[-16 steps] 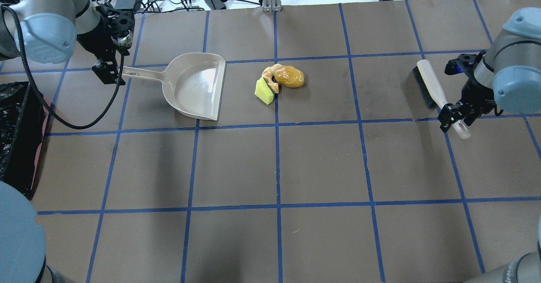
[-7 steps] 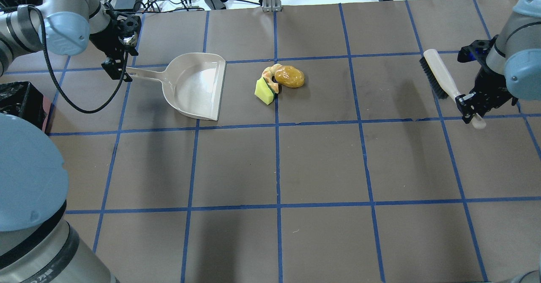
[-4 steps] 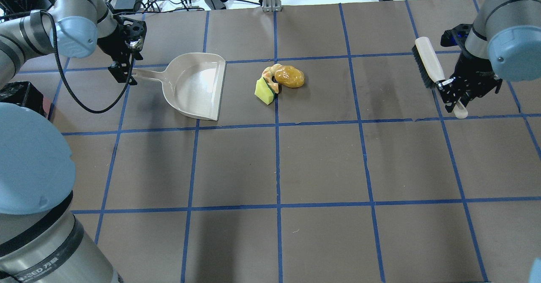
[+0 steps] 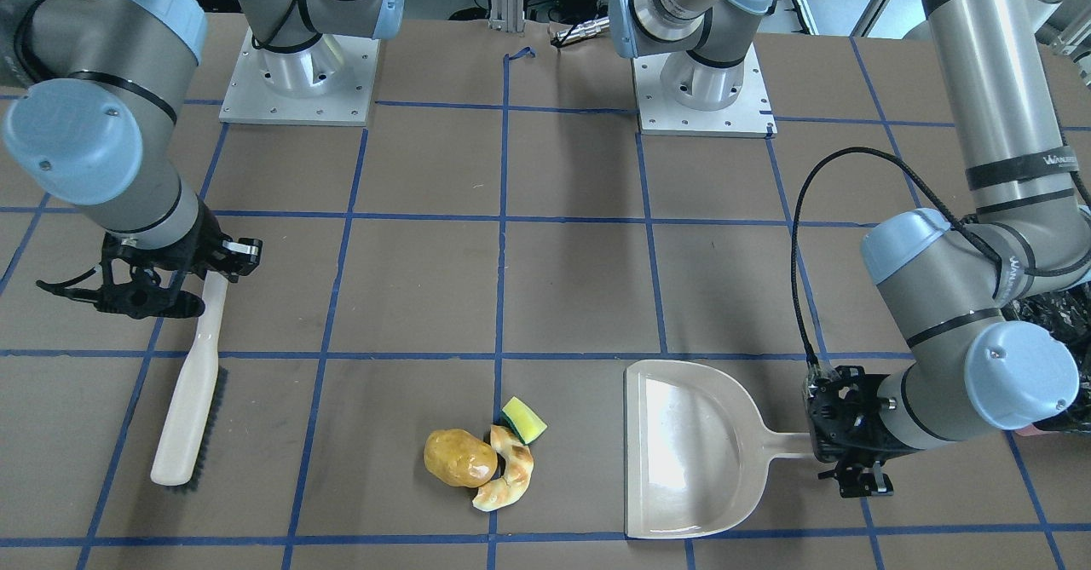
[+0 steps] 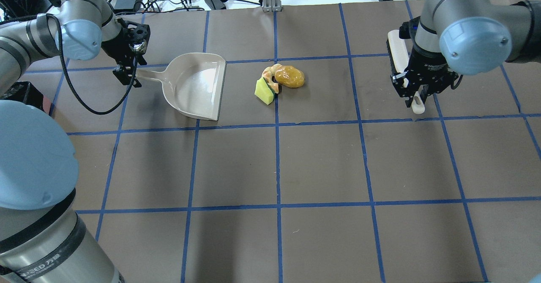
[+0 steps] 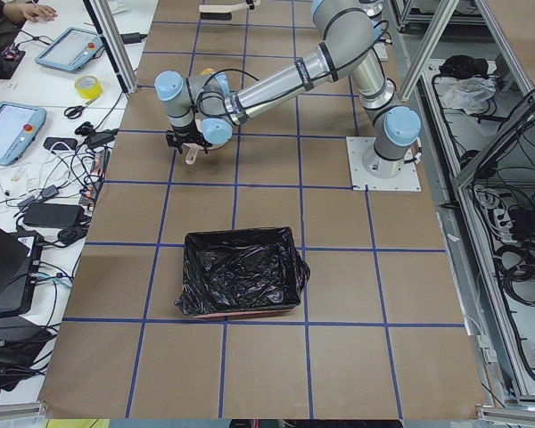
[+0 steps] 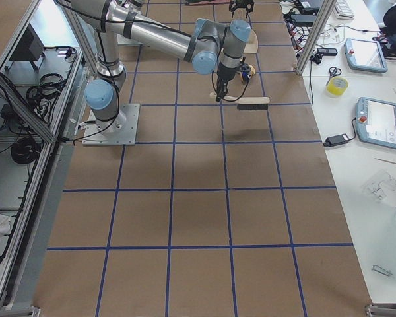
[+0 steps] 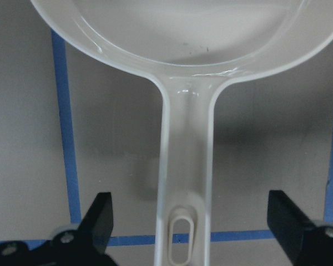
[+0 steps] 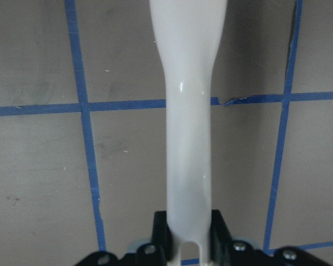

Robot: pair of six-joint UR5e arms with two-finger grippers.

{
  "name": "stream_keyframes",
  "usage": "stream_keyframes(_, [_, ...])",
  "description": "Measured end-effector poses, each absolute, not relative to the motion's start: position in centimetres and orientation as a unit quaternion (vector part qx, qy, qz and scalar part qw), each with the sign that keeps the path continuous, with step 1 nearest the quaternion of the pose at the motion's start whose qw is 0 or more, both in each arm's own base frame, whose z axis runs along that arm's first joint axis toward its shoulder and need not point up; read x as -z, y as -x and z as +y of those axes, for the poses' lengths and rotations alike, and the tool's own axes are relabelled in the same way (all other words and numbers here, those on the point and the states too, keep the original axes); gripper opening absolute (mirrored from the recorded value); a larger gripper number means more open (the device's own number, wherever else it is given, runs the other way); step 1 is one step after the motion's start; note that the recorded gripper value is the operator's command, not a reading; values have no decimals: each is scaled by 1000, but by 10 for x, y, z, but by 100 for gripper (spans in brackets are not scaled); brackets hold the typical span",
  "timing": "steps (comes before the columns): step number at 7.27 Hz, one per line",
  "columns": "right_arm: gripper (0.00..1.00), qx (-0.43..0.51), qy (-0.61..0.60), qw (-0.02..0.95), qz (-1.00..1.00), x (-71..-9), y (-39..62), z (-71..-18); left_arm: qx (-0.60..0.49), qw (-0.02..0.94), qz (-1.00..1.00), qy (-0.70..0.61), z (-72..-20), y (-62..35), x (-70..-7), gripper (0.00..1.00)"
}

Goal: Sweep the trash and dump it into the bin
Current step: 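Lift the white brush with the right gripper and carry it toward the debris, then sweep the sponge and yellow item with the brush into the held dustpan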

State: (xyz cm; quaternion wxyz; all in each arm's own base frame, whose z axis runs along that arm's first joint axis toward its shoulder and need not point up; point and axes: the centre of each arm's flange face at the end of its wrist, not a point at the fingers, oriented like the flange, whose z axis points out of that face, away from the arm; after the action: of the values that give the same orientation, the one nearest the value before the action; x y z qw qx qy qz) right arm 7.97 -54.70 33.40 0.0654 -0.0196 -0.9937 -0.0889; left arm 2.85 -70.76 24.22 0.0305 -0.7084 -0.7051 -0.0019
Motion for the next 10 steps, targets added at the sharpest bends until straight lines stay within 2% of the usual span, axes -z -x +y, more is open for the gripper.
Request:
stream_keyframes(1, [0, 89, 36, 70, -993, -329, -105, -547, 1, 31, -704, 710, -708, -27, -241, 15])
stream_keyframes(3, [0, 90, 55, 82, -991, -309, -168, -562, -13, 41, -704, 709, -710, -26, -240, 11])
stream_keyframes(4, [0, 92, 55, 90, -990, -295, -207, -570, -18, 43, -704, 708, -710, -24, -241, 2])
stream_keyframes(10, [0, 96, 75, 114, -986, -255, -317, -556, 0, 19, -699, 714, -714, 9, -252, 0])
